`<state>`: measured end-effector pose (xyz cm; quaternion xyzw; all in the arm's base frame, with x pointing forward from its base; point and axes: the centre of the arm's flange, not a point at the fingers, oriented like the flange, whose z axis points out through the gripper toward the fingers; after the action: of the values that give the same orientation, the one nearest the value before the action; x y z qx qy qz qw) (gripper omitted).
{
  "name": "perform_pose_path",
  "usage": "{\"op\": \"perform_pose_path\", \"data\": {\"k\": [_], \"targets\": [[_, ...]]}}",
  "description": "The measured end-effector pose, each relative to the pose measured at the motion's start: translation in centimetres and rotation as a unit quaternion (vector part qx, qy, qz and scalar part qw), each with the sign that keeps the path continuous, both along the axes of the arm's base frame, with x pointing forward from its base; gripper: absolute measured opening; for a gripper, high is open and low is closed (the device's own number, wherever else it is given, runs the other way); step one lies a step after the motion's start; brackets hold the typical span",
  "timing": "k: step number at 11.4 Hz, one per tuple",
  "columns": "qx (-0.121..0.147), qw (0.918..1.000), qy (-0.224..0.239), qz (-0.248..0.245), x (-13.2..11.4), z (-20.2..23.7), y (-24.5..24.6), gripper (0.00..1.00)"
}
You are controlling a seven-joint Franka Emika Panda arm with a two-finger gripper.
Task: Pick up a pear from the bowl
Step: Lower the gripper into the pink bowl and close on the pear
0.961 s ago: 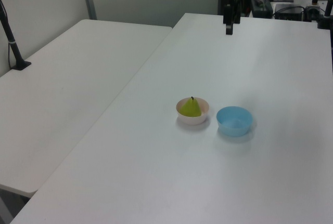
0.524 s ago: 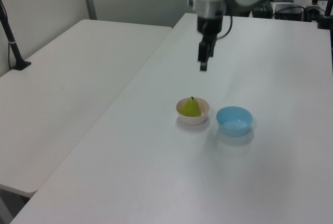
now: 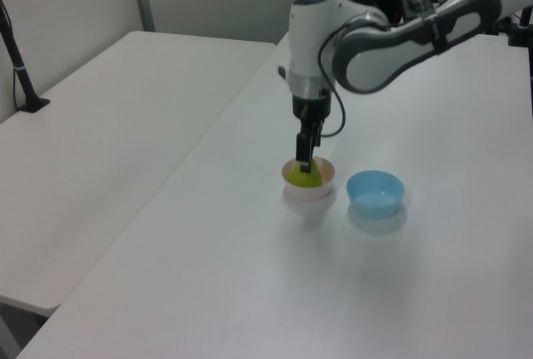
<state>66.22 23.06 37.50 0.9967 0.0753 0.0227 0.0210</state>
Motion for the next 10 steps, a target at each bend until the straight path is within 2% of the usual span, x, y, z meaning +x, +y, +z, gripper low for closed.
{"op": "perform_pose_path", "data": {"k": [3,5,7,10], "targets": [[-0.008,0.9999,-0.002,0.008,0.4,-2.9,0.8,0.95],[-0.020,0.9997,-0.006,0.012,0.6,-3.4,0.8,0.72],[-0.025,0.9996,-0.007,0.010,0.7,-3.6,0.7,0.60],[-0.024,0.9996,-0.008,0.007,0.8,-3.5,0.7,0.60]]}}
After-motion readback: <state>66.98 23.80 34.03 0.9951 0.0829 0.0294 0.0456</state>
